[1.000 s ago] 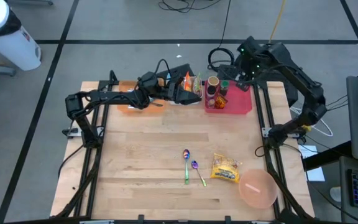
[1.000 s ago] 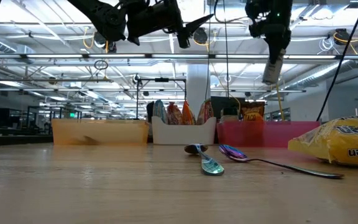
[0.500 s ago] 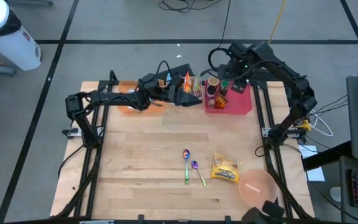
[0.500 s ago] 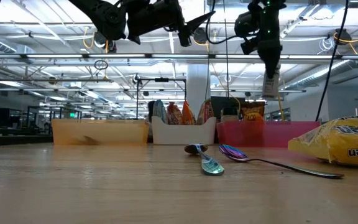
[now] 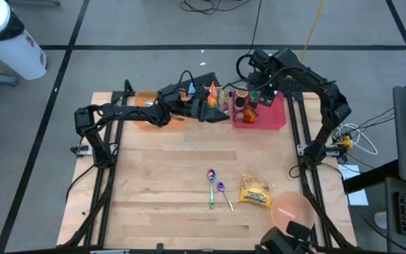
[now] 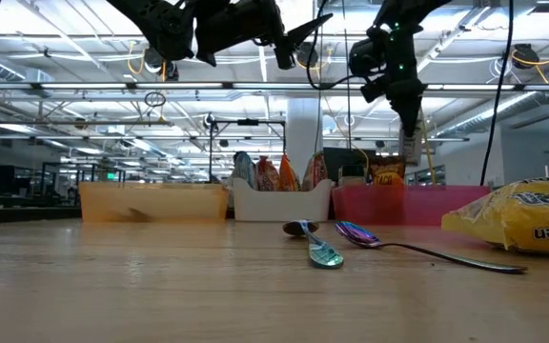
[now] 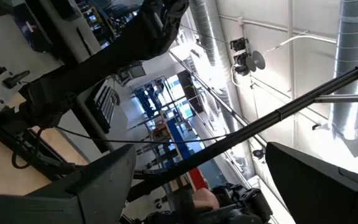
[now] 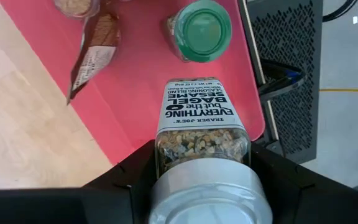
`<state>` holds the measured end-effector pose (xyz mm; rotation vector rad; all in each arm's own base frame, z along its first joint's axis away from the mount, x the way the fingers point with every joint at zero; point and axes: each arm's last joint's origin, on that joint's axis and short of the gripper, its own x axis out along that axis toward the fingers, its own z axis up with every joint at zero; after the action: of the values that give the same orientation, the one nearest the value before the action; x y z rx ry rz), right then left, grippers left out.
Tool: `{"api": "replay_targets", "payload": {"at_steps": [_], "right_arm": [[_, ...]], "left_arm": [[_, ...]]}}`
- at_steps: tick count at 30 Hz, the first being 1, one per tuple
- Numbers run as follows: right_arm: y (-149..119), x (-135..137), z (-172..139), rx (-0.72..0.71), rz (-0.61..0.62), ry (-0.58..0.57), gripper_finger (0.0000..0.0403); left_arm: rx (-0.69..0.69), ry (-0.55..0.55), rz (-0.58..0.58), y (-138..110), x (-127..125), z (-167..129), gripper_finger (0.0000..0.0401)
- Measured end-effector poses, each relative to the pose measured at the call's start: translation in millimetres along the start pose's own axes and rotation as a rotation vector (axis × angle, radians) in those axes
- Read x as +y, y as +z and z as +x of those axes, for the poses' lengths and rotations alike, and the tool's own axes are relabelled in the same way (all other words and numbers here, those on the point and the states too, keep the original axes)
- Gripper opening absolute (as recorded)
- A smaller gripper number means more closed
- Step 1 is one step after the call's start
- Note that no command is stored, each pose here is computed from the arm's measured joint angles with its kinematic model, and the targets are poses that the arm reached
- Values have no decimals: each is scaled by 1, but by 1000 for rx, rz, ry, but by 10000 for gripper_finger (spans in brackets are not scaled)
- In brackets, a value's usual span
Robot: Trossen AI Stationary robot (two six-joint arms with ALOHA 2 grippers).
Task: Pick & Place Food Item
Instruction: Put the white spice bottle into the red bin
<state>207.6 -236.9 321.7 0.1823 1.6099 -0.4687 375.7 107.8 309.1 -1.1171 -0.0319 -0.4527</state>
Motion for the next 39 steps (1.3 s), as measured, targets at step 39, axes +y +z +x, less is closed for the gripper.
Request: {"api": "replay_targets", "payload": {"at_steps": [39], "right_arm": [[0,48,86,79,-111,39,191]], "left_arm": [[3,9,46,0,1,0,367]]}}
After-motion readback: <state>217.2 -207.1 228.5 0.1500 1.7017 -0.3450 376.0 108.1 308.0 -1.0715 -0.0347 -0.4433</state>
